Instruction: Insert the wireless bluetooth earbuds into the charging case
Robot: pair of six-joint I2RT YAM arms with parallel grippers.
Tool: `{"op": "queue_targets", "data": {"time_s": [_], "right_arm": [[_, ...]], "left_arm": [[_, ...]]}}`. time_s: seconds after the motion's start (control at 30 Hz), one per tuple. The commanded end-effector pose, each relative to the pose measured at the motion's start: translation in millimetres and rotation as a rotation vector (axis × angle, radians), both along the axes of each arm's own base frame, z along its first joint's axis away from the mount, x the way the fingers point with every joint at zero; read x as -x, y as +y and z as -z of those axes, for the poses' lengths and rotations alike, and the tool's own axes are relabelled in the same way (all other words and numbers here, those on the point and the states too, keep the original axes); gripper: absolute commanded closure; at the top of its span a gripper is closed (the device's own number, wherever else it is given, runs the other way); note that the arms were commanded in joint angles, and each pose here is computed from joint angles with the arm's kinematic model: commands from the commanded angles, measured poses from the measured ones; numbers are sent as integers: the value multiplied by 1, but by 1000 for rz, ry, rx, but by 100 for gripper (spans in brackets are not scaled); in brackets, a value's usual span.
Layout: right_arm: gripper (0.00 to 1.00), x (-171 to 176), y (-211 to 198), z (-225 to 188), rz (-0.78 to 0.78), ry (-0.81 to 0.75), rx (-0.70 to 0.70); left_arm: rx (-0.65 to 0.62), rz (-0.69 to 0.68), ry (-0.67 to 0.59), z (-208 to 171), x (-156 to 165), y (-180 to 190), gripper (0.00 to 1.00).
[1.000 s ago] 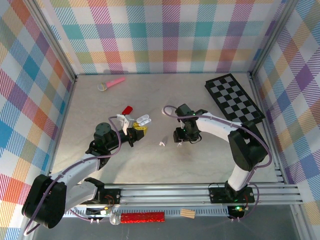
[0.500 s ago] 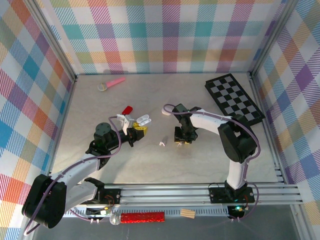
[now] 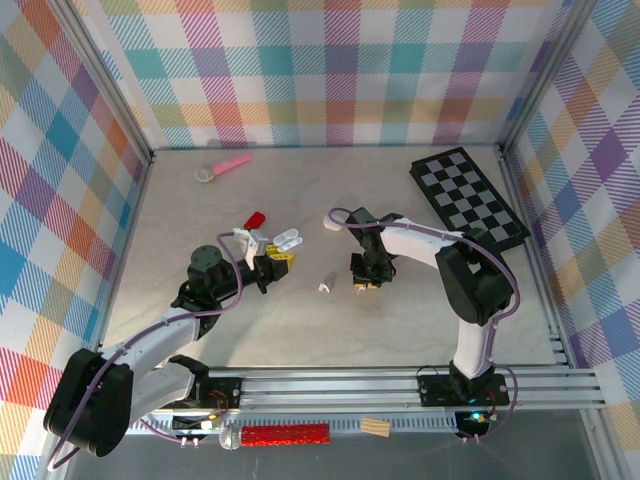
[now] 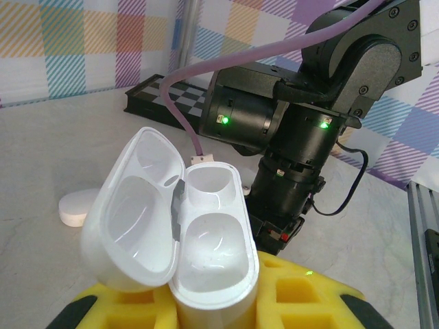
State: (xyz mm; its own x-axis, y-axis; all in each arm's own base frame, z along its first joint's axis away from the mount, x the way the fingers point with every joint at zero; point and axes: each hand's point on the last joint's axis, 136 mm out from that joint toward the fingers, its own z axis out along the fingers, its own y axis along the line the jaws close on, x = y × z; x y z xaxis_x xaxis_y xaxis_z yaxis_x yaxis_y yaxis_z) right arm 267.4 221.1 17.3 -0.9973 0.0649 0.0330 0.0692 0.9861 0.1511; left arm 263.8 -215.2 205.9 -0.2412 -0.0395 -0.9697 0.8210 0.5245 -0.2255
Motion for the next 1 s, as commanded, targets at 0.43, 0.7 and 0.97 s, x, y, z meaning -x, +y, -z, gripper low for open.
{"op": "queue_targets", "data": {"time_s": [0.43,0.7,0.97], "right_arm": [[78,-30,-6,-45,-20,-387,-88],[79,-50,-8,-106,-73,-684,-156],[79,-59,-4,-172,-127,-898,-219]], "left_arm": [[-7,-9,-31,-1,-8,-1,100],[-21,24,-19,1,-11,-24,100],[-57,74,5,-1,-17,-51,100]]}}
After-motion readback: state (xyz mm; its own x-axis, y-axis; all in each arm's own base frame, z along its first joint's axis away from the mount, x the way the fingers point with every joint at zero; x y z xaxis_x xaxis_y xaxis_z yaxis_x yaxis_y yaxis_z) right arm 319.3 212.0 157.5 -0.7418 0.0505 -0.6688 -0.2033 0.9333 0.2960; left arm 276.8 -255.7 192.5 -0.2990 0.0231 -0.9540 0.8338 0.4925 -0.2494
